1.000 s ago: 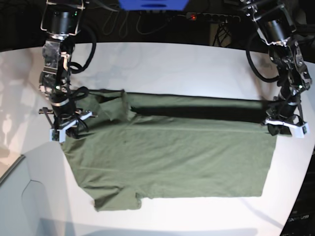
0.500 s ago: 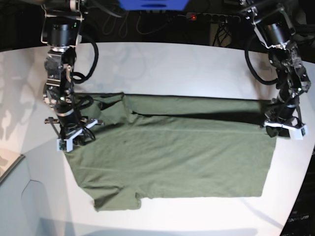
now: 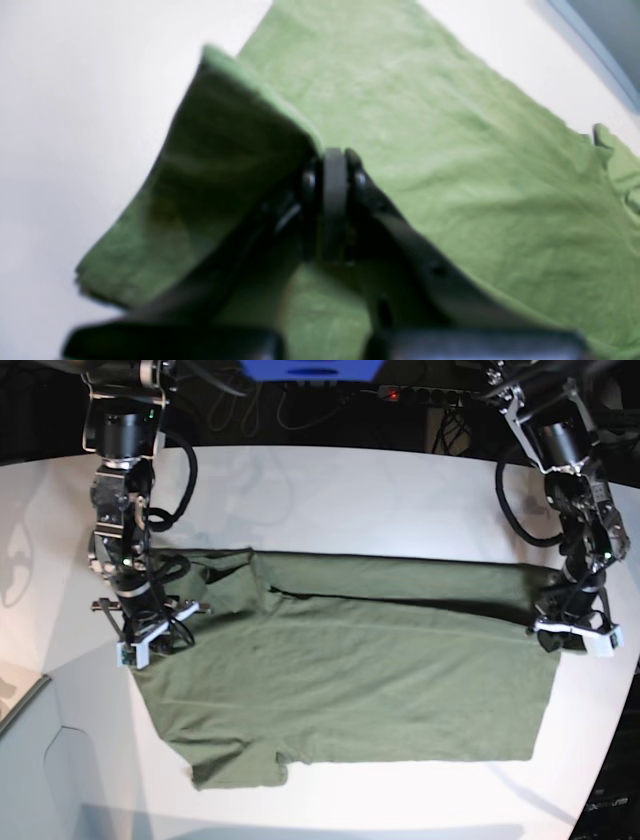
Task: Layout the t-shirt on the table in an organized manner, then fold the t-shirt properly
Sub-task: 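Lay the folded edge down and open both grippers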
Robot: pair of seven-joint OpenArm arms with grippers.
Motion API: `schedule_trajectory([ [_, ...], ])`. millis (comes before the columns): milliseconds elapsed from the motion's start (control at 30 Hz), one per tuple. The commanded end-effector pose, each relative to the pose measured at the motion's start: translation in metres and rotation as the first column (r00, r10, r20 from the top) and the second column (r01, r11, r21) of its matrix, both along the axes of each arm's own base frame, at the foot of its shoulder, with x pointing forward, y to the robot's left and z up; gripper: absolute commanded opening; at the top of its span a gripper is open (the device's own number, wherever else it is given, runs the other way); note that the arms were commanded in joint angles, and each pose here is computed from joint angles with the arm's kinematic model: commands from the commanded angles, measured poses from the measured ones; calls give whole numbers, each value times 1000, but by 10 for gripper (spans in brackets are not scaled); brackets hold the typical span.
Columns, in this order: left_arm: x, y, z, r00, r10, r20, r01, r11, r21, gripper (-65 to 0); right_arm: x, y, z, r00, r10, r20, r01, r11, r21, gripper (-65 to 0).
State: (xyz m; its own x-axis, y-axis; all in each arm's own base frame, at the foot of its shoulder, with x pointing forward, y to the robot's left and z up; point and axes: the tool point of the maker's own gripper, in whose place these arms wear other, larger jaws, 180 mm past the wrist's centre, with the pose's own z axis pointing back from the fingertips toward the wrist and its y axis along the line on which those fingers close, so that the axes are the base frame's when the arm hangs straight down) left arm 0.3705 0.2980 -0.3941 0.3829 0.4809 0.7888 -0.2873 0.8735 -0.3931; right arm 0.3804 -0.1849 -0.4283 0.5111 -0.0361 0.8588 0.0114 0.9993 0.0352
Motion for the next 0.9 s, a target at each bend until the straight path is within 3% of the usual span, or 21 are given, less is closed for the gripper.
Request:
schedule_trajectory([
  [0,11,9,21,998,8,65,-9,1000,23,-650,17,-2,23,997,-2,76,2,1000,-1,-650],
  [433,10,18,25,998,12,65,-15,999,42,-650,23,2,28,996,7,89,-7,1000,1,-650],
  [600,13,20,14,999,26,48,-26,1000,15,-650,30,18,33,993,56,100,-56,998,-8,-650],
  [867,15,20,4,997,52,64,-52,999,0,-650,31,18,34,993,56,101,-55,998,-10,-650],
])
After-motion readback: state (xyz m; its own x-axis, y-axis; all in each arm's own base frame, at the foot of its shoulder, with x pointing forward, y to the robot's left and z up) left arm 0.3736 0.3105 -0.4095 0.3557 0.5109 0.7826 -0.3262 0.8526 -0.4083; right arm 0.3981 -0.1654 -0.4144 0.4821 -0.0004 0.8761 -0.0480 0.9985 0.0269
